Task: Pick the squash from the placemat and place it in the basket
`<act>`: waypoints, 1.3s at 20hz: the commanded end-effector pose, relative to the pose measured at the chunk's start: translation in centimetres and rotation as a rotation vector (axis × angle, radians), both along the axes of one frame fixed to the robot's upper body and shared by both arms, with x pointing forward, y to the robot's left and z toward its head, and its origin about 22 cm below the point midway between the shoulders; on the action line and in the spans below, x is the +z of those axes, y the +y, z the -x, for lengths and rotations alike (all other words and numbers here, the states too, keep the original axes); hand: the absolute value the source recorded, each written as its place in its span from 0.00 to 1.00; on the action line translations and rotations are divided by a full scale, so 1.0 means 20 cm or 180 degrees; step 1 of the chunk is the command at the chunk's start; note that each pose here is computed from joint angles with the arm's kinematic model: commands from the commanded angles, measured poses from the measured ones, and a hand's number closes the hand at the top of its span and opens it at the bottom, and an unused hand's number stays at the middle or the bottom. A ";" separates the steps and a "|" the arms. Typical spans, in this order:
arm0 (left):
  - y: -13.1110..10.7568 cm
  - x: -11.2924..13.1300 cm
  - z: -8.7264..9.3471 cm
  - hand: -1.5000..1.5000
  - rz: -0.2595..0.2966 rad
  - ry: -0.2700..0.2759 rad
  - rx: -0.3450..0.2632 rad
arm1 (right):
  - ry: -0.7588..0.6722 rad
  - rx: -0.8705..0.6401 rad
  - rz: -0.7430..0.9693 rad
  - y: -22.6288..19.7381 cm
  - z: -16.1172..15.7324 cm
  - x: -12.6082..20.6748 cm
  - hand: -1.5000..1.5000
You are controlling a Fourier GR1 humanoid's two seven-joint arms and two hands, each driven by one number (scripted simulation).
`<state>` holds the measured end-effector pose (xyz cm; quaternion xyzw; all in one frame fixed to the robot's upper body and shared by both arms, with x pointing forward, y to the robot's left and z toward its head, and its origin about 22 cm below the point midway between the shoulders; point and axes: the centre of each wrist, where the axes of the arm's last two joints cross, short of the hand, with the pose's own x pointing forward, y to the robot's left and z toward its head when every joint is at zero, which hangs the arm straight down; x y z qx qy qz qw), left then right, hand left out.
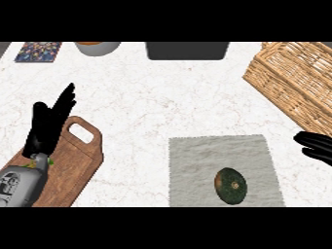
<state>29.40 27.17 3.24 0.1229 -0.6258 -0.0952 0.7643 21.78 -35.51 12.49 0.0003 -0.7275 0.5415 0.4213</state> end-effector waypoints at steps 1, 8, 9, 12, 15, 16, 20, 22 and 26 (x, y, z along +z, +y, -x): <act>0.00 -0.03 0.03 0.50 -0.0010 0.0058 -0.0025 | 0.0131 0.0148 -0.0062 -0.03 -0.07 -0.11 0.00; 0.06 0.04 -0.01 0.50 -0.0040 0.0026 -0.0009 | 0.0195 0.0242 -0.0033 0.14 -0.14 -0.16 0.00; 0.10 -0.03 -0.05 0.50 0.0028 0.0006 0.0020 | 0.0207 0.0287 -0.0008 0.22 -0.11 -0.31 0.00; 0.00 0.02 0.00 0.50 -0.0074 0.0044 0.0011 | 0.0226 0.0254 -0.0005 0.28 -0.05 -0.33 0.00; 0.10 0.01 0.01 0.50 -0.0006 -0.0002 -0.0007 | 0.0188 0.0267 -0.0028 0.32 -0.03 -0.36 0.00; -0.06 -0.07 0.03 0.50 -0.0007 0.0023 -0.0018 | 0.0168 0.0261 0.0007 0.36 -0.12 -0.31 0.00; 0.02 -0.08 0.03 0.50 -0.0041 0.0025 0.0015 | 0.0155 0.0272 -0.0008 0.40 -0.13 -0.41 0.00; -0.04 -0.02 -0.06 0.50 -0.0018 0.0009 -0.0011 | 0.0193 0.0310 -0.0049 0.44 -0.14 -0.43 0.00; 0.04 -0.02 -0.02 0.50 -0.0012 0.0036 0.0032 | 0.0221 0.0285 -0.0032 0.36 -0.15 -0.45 0.00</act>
